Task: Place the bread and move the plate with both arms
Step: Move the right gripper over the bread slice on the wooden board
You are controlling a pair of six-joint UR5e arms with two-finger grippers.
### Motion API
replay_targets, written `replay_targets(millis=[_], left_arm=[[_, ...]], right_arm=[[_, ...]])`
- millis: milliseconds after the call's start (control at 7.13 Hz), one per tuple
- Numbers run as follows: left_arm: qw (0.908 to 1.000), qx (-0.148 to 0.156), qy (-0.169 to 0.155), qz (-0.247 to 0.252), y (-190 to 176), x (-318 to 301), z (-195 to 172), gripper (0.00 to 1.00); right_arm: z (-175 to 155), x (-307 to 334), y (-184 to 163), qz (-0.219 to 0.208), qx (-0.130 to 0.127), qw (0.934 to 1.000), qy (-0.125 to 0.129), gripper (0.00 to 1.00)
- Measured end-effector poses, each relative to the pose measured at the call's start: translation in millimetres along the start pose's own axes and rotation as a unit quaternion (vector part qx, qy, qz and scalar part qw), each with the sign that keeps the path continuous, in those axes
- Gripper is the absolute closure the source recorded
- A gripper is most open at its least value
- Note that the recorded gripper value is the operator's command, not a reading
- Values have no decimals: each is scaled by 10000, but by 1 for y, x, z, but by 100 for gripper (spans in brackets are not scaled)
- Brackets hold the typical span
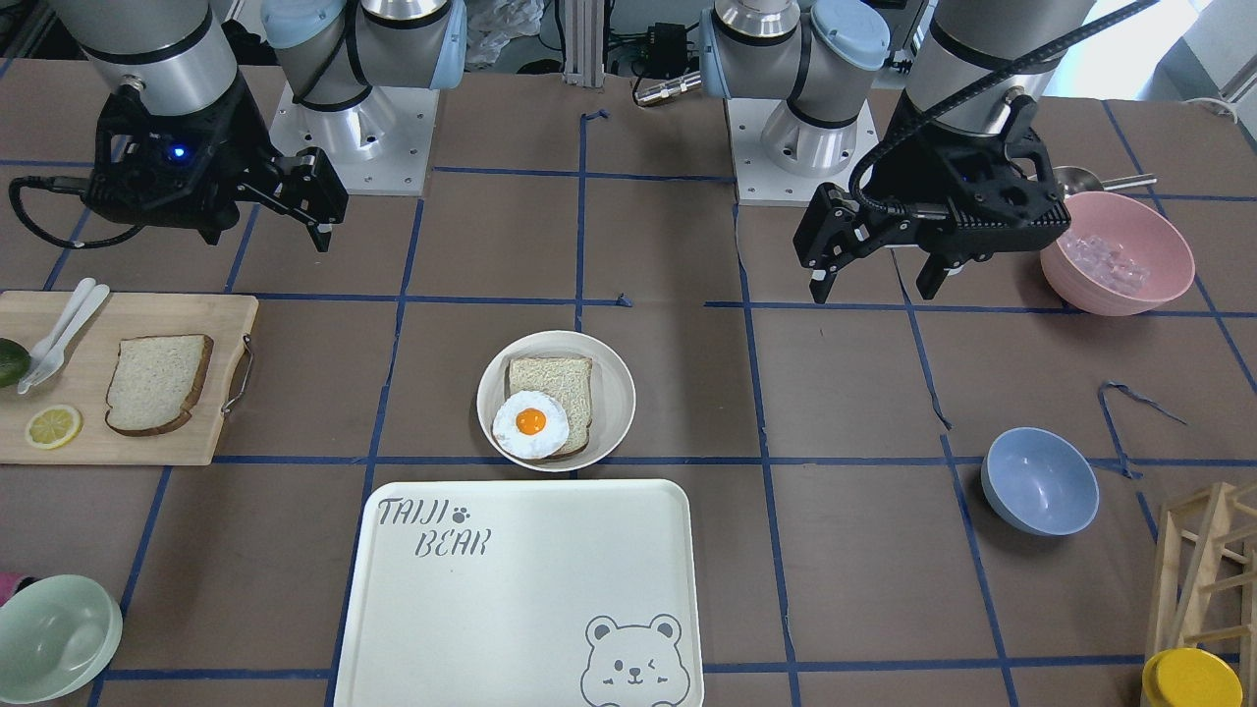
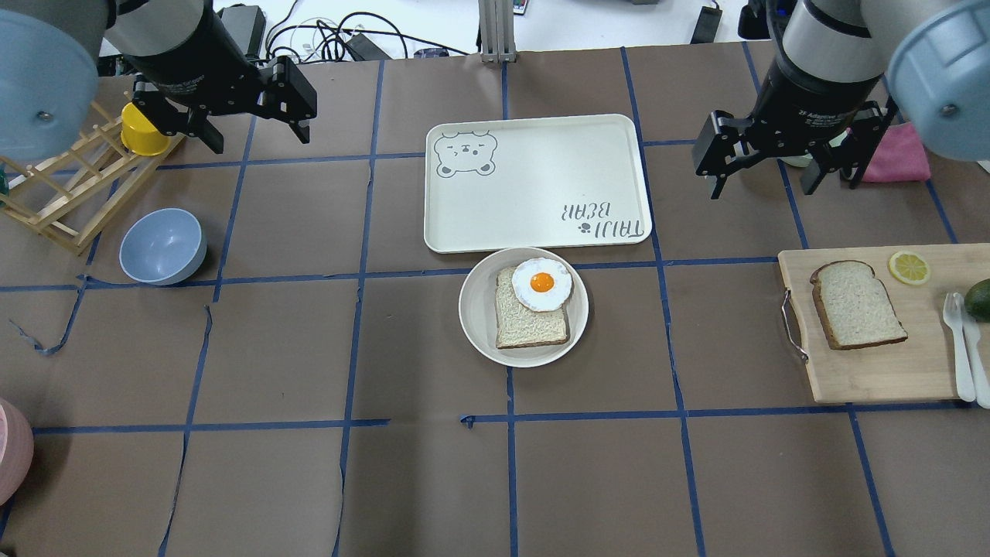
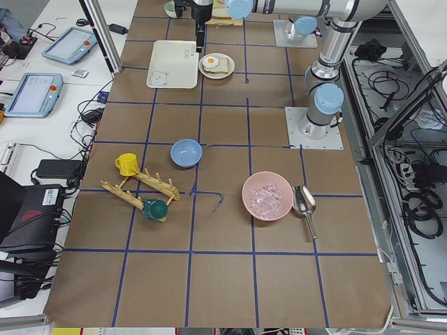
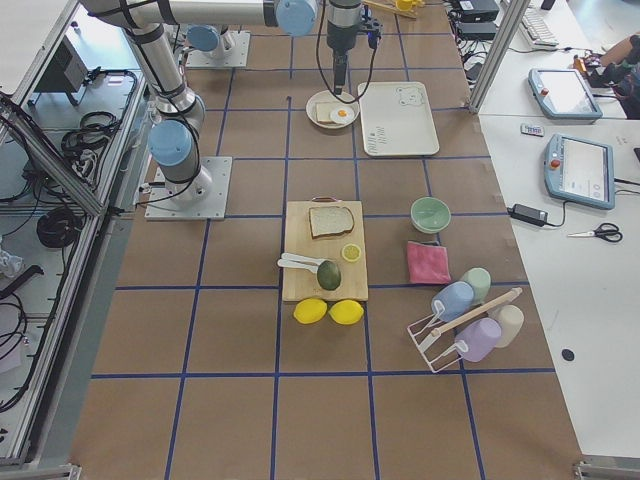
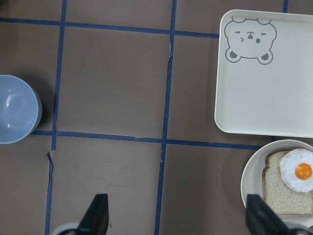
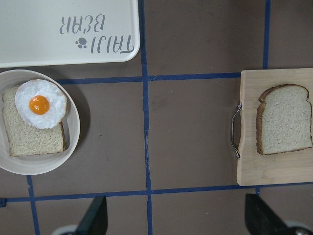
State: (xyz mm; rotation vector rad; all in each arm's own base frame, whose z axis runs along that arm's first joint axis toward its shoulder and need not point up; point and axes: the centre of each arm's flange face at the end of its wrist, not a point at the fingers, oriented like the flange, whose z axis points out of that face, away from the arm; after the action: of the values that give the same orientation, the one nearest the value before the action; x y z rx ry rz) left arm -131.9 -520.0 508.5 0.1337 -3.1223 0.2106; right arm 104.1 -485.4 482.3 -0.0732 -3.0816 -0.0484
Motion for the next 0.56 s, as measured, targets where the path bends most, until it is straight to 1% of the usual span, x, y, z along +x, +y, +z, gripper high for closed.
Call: replay_targets(millis=[140,280,561], left_arm=[[10000,-15,1,1,1,0,2,0],[10000,-15,4,2,2,0,2,0],[10000,-17,10,7,3,1,2,0]], right_arm=[[3,22,-6,214,-38,9998,19,0],[13,46,-14,465,-143,9988,1,0],[59,83,-30,859,-479,9951,44,0]])
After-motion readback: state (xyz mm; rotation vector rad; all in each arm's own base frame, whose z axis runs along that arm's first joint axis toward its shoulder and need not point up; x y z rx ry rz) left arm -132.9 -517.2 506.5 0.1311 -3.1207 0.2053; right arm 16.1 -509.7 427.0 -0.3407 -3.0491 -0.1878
